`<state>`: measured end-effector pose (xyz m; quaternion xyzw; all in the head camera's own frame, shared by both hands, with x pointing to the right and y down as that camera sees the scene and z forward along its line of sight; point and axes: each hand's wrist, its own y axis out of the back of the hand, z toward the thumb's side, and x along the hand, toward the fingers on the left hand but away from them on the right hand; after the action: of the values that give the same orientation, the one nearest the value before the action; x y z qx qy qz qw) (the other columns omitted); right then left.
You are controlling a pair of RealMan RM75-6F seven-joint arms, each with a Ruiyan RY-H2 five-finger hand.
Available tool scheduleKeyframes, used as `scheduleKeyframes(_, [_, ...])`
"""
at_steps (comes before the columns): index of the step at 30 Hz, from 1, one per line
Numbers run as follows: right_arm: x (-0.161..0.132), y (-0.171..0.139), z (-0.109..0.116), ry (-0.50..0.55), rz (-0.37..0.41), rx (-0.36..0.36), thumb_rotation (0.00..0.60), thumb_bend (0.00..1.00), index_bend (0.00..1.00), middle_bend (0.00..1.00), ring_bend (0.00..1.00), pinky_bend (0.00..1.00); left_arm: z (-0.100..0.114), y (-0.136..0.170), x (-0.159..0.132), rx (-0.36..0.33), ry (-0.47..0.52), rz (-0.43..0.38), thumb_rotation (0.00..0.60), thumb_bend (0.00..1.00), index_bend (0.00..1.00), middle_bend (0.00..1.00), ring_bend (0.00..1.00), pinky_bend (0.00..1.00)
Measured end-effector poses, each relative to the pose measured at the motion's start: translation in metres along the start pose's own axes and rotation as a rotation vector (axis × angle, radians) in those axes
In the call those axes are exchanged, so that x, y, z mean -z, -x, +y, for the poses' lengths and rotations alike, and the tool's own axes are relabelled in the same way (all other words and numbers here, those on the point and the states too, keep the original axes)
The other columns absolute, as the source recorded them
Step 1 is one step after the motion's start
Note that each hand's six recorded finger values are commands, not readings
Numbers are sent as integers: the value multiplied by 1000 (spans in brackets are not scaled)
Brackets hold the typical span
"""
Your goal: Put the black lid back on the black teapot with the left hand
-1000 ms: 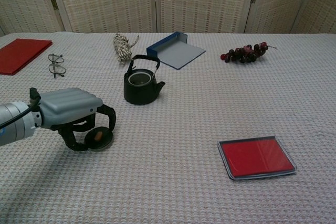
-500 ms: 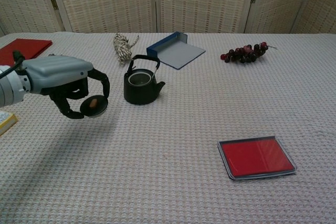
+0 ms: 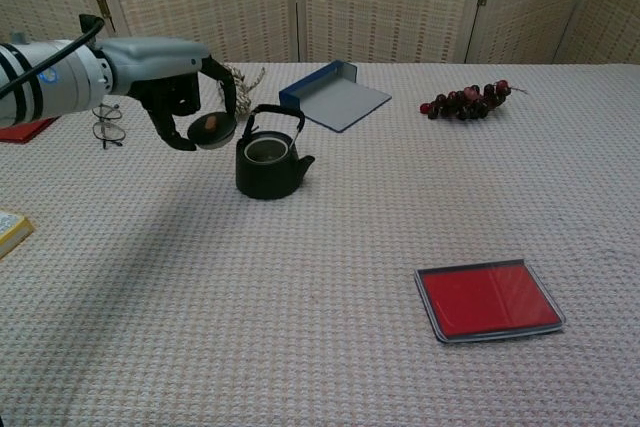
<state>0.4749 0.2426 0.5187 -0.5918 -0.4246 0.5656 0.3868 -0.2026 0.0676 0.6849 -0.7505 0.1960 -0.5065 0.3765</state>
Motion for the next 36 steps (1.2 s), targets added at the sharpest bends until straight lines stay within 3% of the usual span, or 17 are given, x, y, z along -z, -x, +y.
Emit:
scheduleKeyframes(16, [1,-5,4,-2,0,13,600,78,0,20,132,0,1,-47,-36,38,-9,12,600,316,423,936,945,875])
scheduleKeyframes(27, [2,-7,5,0,-5,22,600,77,0,25,143,0,-5,-63,-39,73,-7,63,600,317,411,937,944,875])
scheduleKeyframes(36, [4,-8,5,3,-9,26,600,78,0,25,145,0,-12,-64,-38,112,-37,93,600,316,292,937,938,875])
